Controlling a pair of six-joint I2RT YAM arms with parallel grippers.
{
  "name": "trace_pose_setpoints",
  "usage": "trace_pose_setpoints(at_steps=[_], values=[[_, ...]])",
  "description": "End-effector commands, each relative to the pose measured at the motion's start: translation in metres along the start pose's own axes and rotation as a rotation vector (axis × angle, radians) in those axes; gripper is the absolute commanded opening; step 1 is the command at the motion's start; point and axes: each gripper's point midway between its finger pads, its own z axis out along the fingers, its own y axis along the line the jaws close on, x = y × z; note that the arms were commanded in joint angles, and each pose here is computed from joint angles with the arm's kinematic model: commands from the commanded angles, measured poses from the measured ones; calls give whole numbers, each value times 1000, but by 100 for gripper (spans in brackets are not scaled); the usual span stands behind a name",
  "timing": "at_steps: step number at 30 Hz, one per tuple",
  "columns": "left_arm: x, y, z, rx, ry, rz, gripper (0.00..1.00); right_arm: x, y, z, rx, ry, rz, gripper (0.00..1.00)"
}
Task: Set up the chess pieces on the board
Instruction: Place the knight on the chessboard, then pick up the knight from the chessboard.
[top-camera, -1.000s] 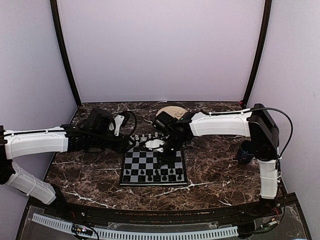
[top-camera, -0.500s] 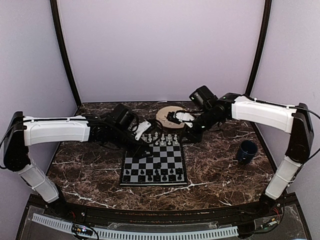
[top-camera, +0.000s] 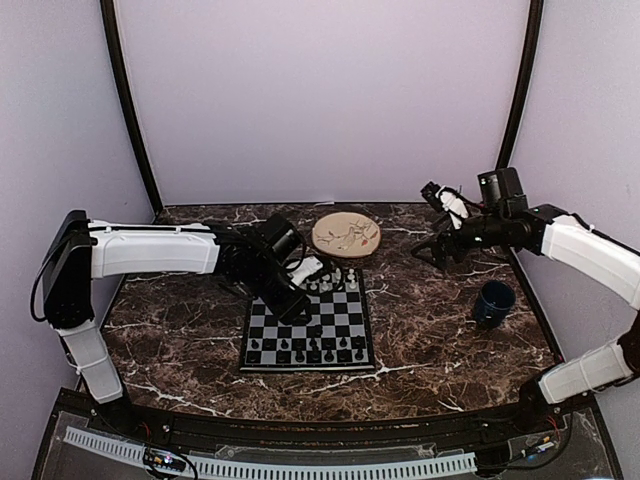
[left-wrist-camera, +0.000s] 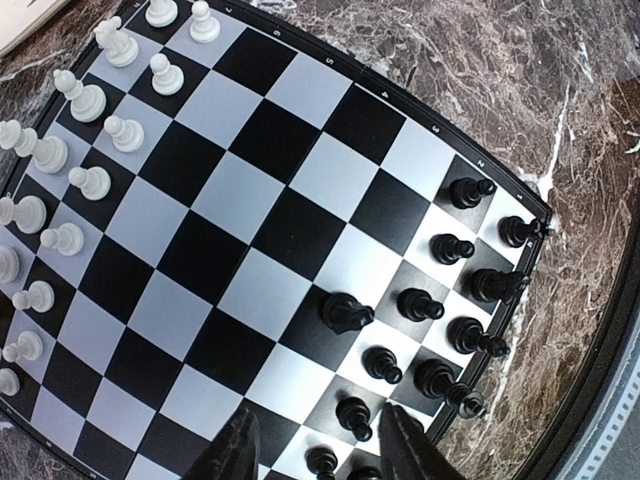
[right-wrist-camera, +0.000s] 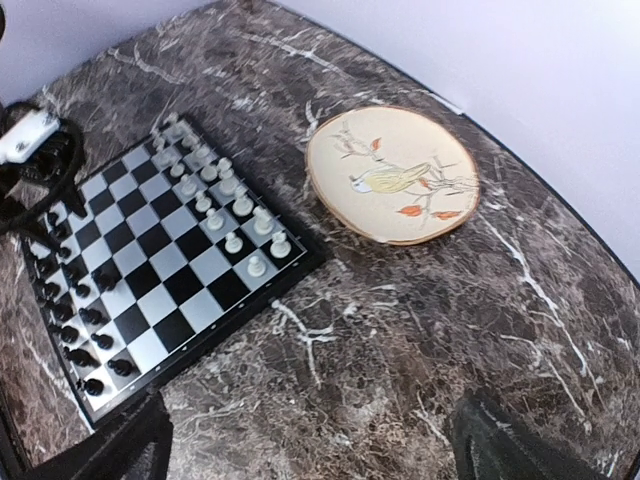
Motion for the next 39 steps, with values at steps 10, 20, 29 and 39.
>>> trace_pose_setpoints(at_steps=[10,20,29,39], values=[[5,-2,8,15,73,27,43,27,-26,-17,-54,-195,204,100],[-11,-24,24,125,45,59,40,29,-15,-13,-119,-205,137,91],[-16,-20,40,104,60,75,34,33,-15,-10,-125,-190,137,90],[-12,-16,49,83,83,97,18,33,-14,-8,-135,-186,139,89]])
